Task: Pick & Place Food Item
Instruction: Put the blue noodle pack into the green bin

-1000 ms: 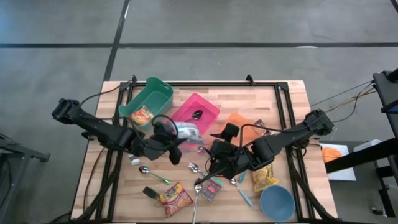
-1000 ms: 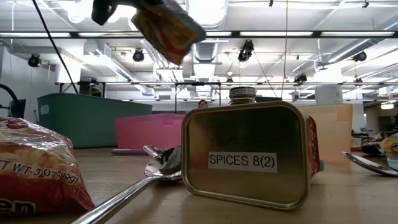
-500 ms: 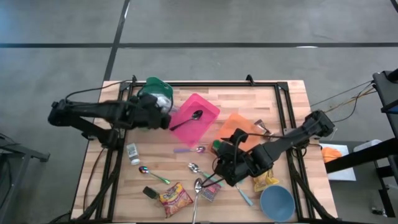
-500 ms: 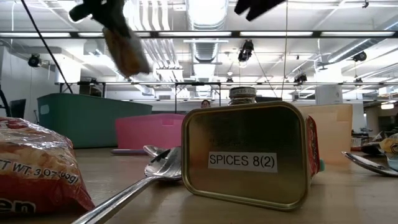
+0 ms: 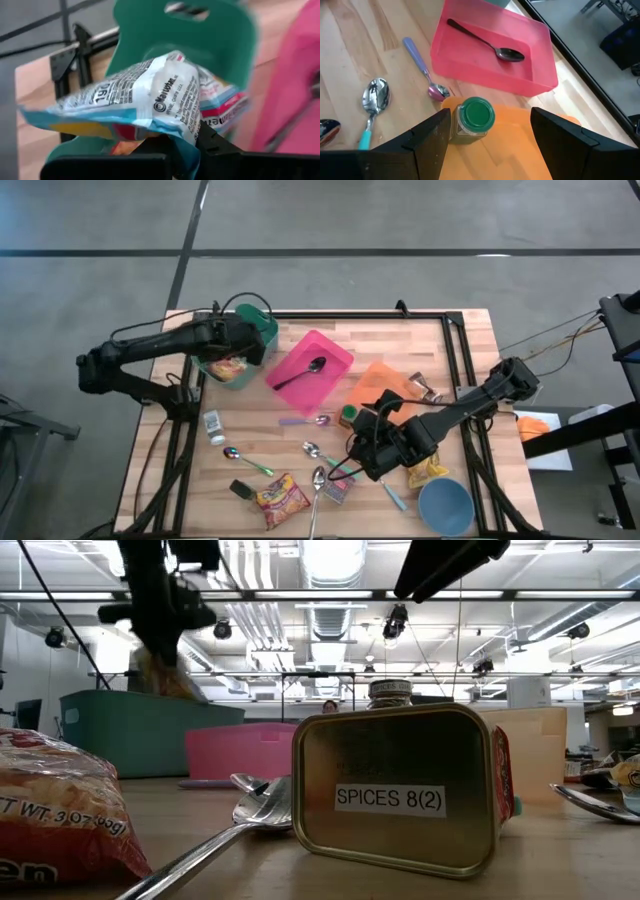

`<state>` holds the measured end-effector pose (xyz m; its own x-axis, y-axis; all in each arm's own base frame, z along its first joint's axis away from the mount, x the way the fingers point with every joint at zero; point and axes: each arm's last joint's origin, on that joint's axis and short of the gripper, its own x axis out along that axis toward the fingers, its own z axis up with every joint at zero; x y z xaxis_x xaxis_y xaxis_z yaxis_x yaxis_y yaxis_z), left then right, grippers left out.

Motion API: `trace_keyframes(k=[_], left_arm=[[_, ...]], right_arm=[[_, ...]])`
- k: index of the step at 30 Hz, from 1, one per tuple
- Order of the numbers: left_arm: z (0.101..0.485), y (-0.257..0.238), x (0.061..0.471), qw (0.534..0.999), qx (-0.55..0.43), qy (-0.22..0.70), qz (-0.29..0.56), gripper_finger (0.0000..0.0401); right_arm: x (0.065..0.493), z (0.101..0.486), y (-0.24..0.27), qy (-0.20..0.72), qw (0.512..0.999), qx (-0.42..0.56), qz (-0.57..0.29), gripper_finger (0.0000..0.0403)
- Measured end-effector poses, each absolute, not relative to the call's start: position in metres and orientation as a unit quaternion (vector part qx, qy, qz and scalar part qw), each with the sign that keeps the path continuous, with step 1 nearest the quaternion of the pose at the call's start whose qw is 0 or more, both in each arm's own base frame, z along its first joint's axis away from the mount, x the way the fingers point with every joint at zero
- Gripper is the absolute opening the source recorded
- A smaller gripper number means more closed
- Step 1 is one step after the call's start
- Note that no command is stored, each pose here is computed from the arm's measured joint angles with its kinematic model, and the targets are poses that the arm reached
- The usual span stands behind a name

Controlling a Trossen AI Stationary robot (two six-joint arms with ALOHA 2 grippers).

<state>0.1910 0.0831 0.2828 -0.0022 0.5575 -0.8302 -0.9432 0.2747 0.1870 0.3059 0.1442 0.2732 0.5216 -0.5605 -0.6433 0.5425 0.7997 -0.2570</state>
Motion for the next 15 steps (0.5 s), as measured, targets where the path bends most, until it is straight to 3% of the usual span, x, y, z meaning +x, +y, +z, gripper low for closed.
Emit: trace_keyframes(k=[8,15], left_arm=[[0.244,0.09,0.187,0.661,-0.224,0.452,0.555,0.0016],[0.25,0.093,0.183,0.658,-0.207,0.438,0.577,0.0016]], right_arm=[[0.306,0.273,0.144,0.372,0.873,-0.011,-0.316,0.0272],[0.306,0.273,0.144,0.373,0.873,-0.013,-0.315,0.0272]])
